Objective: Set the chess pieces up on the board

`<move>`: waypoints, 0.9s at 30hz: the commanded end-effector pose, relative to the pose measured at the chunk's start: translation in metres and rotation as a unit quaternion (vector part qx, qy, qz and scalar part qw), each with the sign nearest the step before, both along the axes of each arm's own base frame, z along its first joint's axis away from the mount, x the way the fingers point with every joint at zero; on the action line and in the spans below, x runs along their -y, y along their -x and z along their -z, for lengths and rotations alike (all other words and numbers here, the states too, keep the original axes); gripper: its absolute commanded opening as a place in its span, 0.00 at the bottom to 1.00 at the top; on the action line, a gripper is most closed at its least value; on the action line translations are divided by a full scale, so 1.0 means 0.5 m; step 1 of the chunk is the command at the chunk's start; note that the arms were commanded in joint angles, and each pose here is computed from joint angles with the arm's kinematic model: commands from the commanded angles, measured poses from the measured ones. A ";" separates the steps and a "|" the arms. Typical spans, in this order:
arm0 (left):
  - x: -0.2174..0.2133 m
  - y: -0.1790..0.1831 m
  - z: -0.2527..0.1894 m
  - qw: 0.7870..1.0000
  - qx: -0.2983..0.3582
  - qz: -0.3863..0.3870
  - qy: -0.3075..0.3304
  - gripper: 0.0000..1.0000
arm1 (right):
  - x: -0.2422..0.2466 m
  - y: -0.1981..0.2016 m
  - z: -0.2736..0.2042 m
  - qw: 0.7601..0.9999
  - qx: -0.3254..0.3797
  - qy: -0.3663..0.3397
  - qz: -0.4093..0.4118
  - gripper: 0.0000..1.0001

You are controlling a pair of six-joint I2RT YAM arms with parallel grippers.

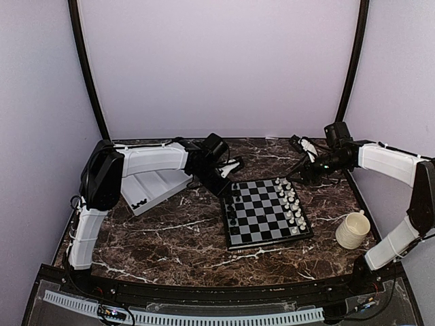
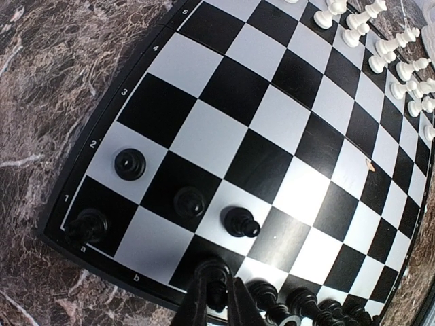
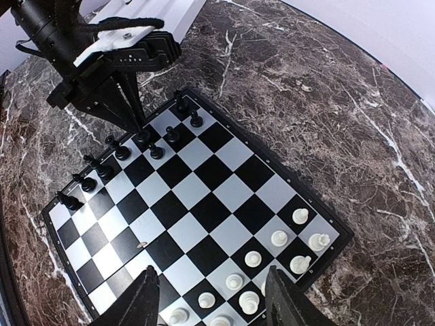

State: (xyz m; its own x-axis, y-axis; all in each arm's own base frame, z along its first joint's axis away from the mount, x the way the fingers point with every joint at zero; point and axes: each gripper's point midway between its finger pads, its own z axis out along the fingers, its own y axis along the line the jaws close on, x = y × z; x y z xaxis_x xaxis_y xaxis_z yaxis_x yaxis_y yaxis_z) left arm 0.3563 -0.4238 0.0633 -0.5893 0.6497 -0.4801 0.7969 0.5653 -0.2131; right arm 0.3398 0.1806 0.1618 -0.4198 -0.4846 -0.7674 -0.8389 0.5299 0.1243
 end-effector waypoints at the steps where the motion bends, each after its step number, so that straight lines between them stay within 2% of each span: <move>1: -0.008 0.009 -0.004 1.000 -0.003 -0.002 -0.018 0.15 | -0.002 -0.001 -0.002 1.000 0.009 -0.005 -0.005 0.55; 15: 0.004 0.009 -0.056 1.000 0.014 0.001 0.009 0.20 | -0.003 0.000 -0.005 1.000 0.009 -0.005 -0.006 0.55; 22: 0.020 0.007 -0.175 0.996 0.052 0.006 0.067 0.25 | -0.002 0.000 -0.004 1.000 0.009 -0.005 -0.005 0.55; 27: -0.026 -0.019 -0.269 0.991 0.115 -0.018 0.061 0.29 | -0.003 0.001 -0.002 1.000 0.008 -0.006 -0.006 0.55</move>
